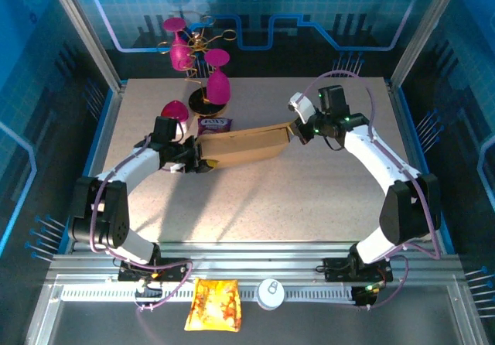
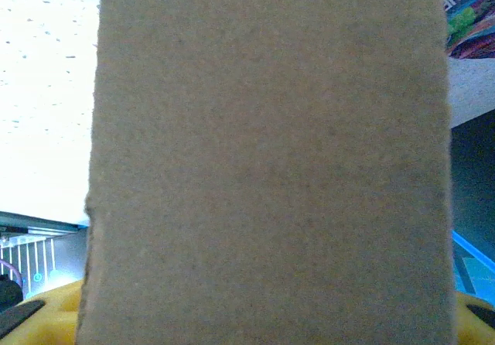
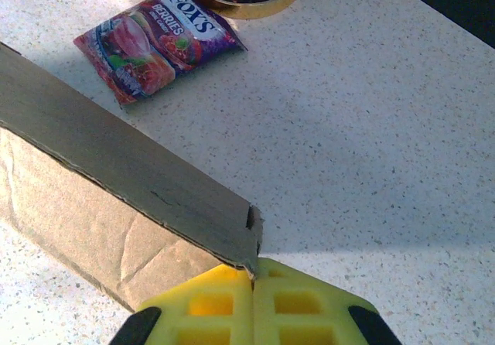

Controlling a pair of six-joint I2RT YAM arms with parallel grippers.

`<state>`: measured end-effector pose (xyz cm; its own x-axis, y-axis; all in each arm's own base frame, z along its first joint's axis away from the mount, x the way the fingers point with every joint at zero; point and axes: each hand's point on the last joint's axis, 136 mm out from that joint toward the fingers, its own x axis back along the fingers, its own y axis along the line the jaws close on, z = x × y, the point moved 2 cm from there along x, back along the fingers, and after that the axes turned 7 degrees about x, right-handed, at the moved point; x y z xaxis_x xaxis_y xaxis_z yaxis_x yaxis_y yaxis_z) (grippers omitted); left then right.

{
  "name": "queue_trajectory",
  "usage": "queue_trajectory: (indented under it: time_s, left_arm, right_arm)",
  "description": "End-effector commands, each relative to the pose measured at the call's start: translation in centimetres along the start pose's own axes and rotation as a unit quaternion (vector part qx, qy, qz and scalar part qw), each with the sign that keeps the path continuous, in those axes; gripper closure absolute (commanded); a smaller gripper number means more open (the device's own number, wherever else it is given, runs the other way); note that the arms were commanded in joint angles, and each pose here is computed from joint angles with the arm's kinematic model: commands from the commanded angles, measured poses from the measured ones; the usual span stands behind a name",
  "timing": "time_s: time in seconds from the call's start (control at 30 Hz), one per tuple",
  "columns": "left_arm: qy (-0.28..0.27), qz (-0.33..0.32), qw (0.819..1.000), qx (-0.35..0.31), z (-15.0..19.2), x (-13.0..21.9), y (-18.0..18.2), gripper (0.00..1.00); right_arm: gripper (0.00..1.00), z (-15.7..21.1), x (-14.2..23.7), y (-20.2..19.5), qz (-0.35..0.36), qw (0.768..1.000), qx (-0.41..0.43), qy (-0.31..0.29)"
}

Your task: Fold the paper box

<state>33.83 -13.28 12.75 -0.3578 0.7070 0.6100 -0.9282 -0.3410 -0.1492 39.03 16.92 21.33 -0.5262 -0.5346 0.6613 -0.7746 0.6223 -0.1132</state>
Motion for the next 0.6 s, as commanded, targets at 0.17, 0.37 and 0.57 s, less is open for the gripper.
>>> queue_trajectory:
  time_s: [0.17, 0.37, 0.57]
  left_arm:
    - [-0.046, -0.016, 0.997, 0.056, -3.3, -1.6, 1.0, 0.57]
    - [-0.031, -0.011, 0.998, 0.055, -3.2, -2.1, 0.5, 0.45]
    - [-0.024, -0.013, 0.998, 0.056, -3.5, -2.5, 0.7, 0.40]
  right_arm:
    - [1.00, -0.3, 0.1, 2.2, -0.011, 0.997, -0.076, 0.016]
    - [1.00, -0.2, 0.2, 2.3, 0.019, 0.990, -0.136, 0.029]
    - [1.00, -0.4, -0.2, 2.4, 0.032, 0.980, -0.191, 0.045]
